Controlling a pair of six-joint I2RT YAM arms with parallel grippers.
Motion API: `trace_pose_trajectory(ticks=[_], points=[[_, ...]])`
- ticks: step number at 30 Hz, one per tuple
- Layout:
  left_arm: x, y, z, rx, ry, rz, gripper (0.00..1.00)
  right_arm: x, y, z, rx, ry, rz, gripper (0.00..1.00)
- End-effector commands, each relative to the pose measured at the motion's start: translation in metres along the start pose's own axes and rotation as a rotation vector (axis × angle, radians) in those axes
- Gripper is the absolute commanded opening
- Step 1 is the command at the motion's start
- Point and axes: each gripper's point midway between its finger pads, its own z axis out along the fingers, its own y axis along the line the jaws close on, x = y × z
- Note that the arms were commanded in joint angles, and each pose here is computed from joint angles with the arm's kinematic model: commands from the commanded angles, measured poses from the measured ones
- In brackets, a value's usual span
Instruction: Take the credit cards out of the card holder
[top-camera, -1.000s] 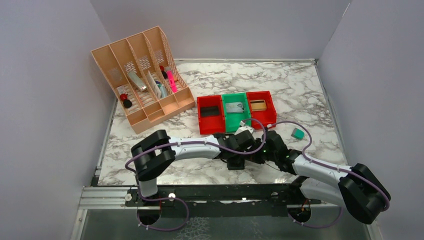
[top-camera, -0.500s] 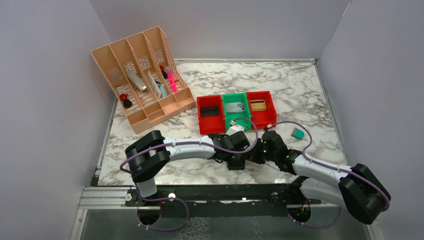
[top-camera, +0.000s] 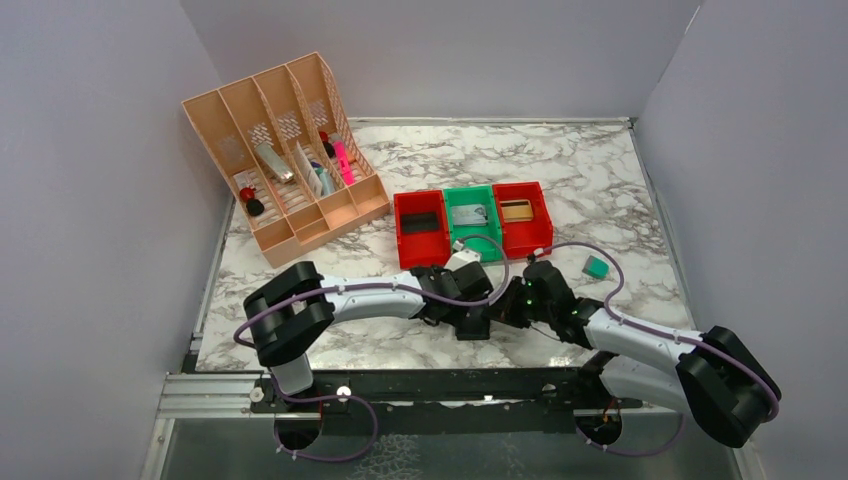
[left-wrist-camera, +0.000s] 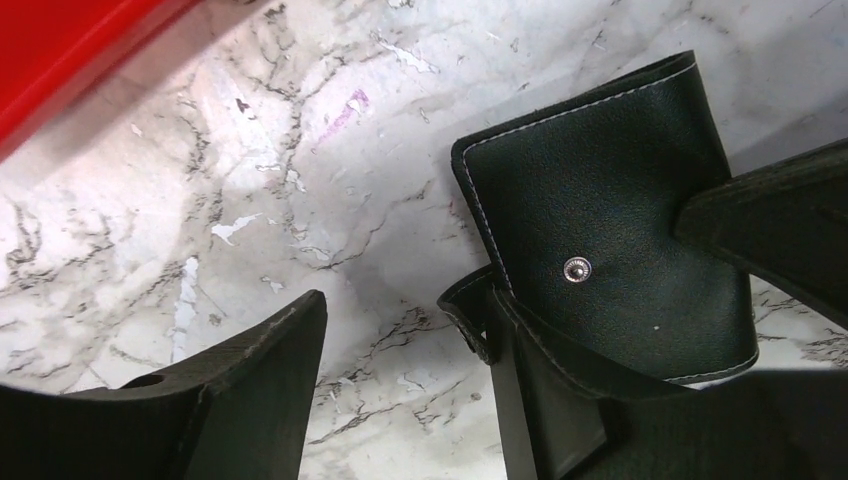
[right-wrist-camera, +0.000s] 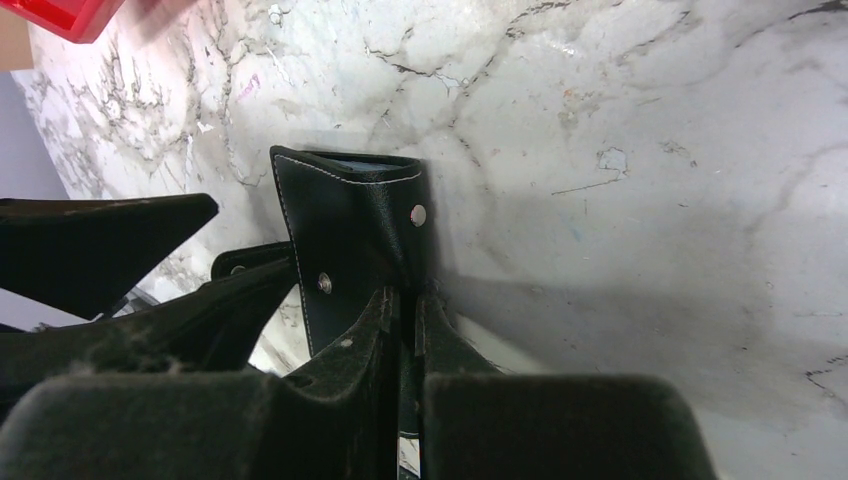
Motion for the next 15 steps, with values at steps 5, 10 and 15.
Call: trace_pose_trajectory(ticks=[5,10,15], points=[[0.006,-0.027,0.001,0.161,-0.001,-0.104,0.56,0.003,-0.011,-0.001,0.062,0.018,-0.019,0.05],[0.001,-0.022,-0.002,0.201,-0.048,-0.173,0.45,0.002,-0.009,0.0,0.068,0.03,-0.029,0.04],[-0.006,-0.018,-0.004,0.277,-0.09,-0.246,0.35,0.003,-0.005,0.0,0.051,0.043,-0.027,0.04]])
